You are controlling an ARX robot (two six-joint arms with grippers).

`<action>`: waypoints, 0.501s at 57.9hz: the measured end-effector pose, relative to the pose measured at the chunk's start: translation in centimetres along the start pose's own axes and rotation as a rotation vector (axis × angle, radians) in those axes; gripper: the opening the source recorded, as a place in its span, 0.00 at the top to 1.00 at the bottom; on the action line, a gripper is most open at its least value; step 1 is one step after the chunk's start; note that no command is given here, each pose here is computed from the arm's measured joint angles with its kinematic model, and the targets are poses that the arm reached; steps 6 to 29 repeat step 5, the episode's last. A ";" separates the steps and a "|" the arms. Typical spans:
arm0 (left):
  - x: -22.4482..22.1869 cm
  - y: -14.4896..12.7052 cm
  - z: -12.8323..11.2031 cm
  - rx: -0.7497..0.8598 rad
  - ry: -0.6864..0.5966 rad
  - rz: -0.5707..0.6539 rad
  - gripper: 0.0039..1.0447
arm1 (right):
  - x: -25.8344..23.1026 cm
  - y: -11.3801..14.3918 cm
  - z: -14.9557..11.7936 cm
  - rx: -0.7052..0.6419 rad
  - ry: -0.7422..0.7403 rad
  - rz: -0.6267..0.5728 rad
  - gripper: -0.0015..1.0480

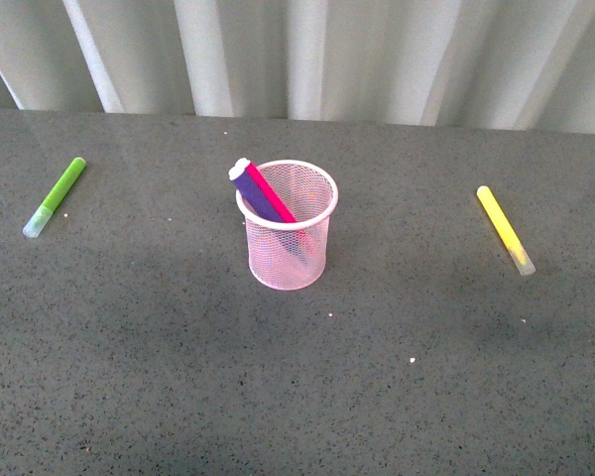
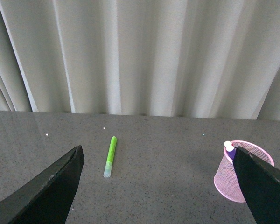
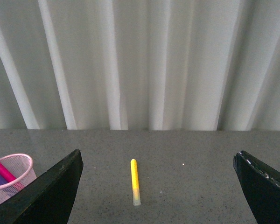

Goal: Insert purple and pink pens into pink cup

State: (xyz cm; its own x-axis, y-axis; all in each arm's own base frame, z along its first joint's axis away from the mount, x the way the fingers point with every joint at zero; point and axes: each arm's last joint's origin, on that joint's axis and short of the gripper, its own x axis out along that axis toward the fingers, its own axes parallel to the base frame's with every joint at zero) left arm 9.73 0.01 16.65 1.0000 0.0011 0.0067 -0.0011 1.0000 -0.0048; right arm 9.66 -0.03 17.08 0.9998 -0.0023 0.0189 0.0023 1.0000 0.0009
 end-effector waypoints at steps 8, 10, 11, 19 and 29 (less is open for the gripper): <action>0.0 0.0 0.0 0.000 0.000 0.000 0.06 | 0.0 0.0 0.0 0.000 0.000 0.000 0.07; 0.0 0.0 0.0 0.000 0.000 0.000 0.06 | 0.0 0.0 0.0 0.000 0.000 0.000 0.07; 0.0 0.0 0.0 0.000 0.000 0.000 0.06 | 0.0 0.0 0.0 0.000 0.000 0.000 0.07; 0.0 0.0 0.0 0.000 0.000 0.000 0.06 | 0.0 0.0 0.0 0.000 0.000 0.000 0.07; 0.0 0.0 0.0 0.000 0.000 0.000 0.06 | 0.0 0.0 0.0 0.000 0.000 0.000 0.07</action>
